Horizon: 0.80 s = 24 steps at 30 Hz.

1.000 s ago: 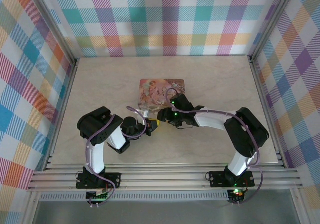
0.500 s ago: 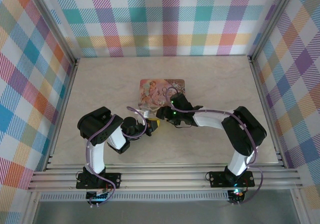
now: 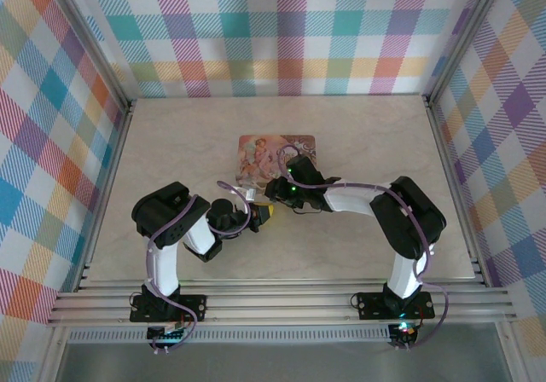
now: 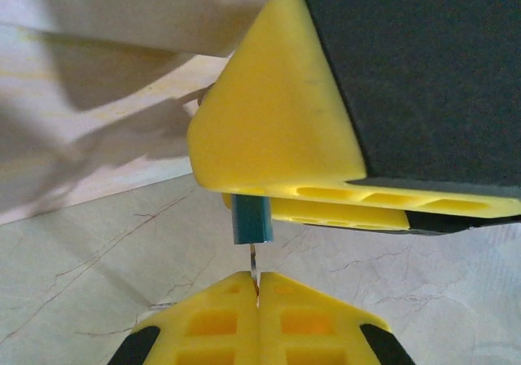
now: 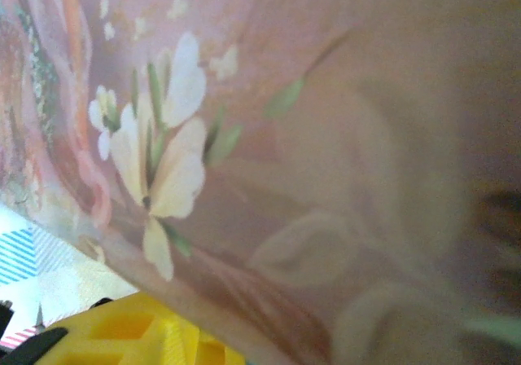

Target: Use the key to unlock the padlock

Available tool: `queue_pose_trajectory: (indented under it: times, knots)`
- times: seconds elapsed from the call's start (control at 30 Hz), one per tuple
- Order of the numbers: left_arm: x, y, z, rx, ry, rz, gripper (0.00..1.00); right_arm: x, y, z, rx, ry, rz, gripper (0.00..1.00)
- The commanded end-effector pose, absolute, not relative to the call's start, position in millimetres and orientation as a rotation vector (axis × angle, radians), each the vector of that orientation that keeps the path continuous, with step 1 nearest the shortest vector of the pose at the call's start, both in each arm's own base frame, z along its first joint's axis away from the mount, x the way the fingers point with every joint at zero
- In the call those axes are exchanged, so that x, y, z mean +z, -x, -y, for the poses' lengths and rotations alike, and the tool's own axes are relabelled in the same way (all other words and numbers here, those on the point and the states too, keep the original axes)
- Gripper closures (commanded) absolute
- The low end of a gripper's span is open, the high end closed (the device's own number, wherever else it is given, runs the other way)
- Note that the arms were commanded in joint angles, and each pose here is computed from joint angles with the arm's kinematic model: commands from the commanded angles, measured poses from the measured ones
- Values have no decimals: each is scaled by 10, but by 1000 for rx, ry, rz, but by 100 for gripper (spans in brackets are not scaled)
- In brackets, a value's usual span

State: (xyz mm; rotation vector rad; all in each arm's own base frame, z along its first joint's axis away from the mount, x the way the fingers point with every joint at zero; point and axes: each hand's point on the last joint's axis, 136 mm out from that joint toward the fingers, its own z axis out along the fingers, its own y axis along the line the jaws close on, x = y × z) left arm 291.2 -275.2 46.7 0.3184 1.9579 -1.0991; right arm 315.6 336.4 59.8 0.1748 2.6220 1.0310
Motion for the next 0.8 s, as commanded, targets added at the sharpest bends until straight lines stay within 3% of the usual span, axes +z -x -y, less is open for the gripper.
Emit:
queue_pose_trajectory:
  times: [0.0, 0.33, 0.77]
  knots:
    - [279, -2732, 2826, -1144, -360, -2058, 100, 459, -3066, -3347, 1004, -210, -2694, 63]
    - [529, -2808, 2836, -1071, -418, -2030, 100, 468, -2939, -3320, 959, -186, -2760, 90]
    - [776, -2753, 2914, -691, -636, -1978, 100, 630, -2865, -3322, 952, -245, -2819, 96]
